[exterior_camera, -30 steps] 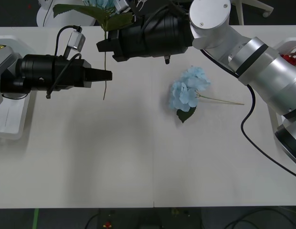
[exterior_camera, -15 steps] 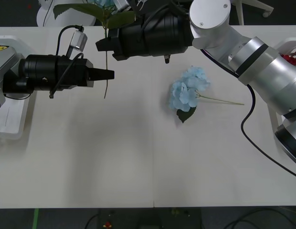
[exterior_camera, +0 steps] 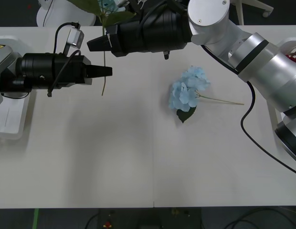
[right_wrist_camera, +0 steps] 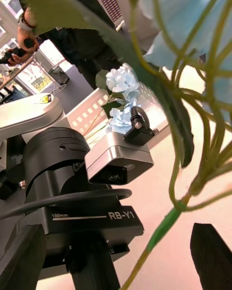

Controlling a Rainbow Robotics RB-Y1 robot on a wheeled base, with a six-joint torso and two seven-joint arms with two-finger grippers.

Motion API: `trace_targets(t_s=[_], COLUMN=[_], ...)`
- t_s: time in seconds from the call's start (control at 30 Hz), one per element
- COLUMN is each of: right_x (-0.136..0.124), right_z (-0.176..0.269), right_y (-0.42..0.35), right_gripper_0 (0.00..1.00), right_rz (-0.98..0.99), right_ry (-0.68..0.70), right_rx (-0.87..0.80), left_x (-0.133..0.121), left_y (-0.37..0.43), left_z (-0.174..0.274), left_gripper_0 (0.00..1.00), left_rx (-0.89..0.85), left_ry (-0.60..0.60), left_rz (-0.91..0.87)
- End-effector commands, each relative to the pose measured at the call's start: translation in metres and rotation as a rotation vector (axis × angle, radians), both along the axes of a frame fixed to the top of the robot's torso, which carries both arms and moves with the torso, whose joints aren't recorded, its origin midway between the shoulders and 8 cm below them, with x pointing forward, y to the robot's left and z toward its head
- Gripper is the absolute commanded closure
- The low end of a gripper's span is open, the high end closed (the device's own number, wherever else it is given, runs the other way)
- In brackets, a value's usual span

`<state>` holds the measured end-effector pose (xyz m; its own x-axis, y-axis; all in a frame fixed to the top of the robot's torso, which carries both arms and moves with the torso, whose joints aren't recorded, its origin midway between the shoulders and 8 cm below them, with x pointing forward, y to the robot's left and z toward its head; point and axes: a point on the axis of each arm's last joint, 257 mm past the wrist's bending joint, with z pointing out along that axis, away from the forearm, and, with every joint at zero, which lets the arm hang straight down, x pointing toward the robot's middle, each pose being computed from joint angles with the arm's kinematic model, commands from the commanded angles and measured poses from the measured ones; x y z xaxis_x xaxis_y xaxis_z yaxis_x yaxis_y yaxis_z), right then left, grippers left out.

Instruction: Put the red flowers into the right box and the blue flowers into the left box

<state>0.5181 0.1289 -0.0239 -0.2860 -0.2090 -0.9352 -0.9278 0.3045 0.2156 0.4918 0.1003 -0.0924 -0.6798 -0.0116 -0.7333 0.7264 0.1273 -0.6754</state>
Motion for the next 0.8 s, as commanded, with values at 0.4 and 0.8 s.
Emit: trace_targets(t_s=[0.4, 0.8], right_x=[0.019, 0.052], right_z=[0.003, -0.073], right_y=[-0.058, -0.227], right_gripper_0=[0.14, 0.14], right_rz=[0.030, 0.140], right_ry=[-0.213, -0.431], right_rx=[-0.301, -0.938], left_x=[0.021, 0.024], left_y=[0.148, 0.373], left_z=[0.022, 0.033], left_gripper_0=[1.00, 1.00], left_rx=[0.290, 0.759], left_ry=[-0.114, -0.106], left_rz=[0.206, 0.602])
